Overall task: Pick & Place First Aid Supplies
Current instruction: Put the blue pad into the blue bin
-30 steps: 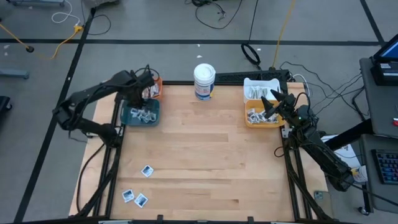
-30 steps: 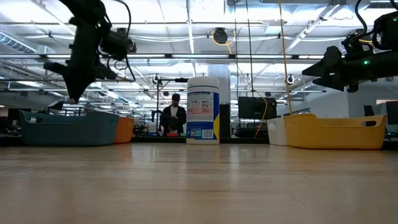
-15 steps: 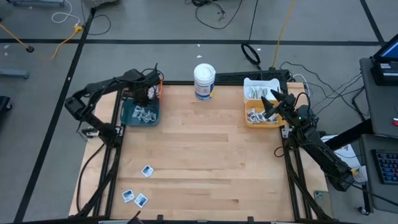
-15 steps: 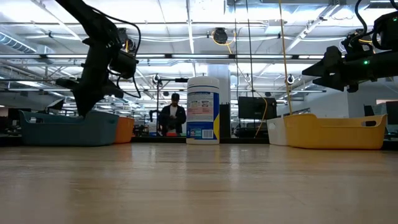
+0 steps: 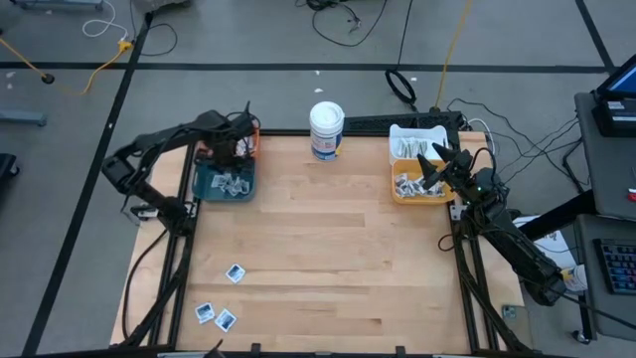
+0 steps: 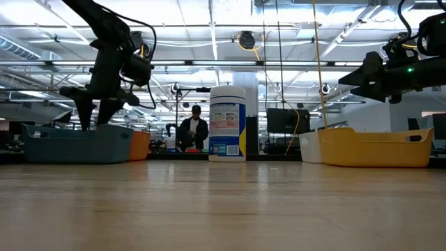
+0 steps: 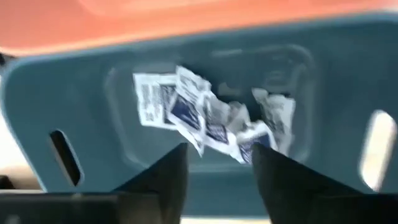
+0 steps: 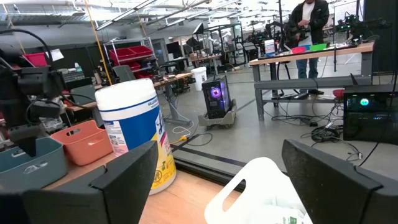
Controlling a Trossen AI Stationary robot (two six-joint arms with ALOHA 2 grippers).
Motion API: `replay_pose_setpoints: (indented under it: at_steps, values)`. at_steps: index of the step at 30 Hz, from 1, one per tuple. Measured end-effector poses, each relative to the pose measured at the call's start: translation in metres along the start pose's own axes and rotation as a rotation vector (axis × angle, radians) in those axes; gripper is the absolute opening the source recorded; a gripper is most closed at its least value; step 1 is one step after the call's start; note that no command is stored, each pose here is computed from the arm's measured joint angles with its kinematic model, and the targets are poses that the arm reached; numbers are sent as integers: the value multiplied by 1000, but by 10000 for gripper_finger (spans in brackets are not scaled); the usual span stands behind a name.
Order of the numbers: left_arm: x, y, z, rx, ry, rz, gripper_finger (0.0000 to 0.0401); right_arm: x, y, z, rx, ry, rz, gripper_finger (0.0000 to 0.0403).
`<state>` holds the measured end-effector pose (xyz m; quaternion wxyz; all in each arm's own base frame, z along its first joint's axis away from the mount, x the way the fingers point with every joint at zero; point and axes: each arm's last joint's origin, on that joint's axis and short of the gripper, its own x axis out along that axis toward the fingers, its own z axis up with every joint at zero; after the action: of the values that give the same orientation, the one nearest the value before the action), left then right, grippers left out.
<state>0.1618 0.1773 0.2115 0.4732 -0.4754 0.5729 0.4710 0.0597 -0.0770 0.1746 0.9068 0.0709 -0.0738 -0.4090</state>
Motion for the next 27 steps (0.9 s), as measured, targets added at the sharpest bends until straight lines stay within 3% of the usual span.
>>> replay_pose_setpoints:
  at_steps: [5, 10, 18, 27]
  values:
    - [-9, 0, -9, 10, -11, -57, 235, 0, 0, 0, 0, 0, 0, 337]
    - [-19, -6, -25, 45, -44, -77, 262, 0, 0, 0, 0, 0, 0, 337]
    - [-28, -23, -59, 90, -70, -77, 269, 0, 0, 0, 0, 0, 0, 337]
    - [-25, -57, -124, 252, -25, -86, 269, 0, 0, 0, 0, 0, 0, 337]
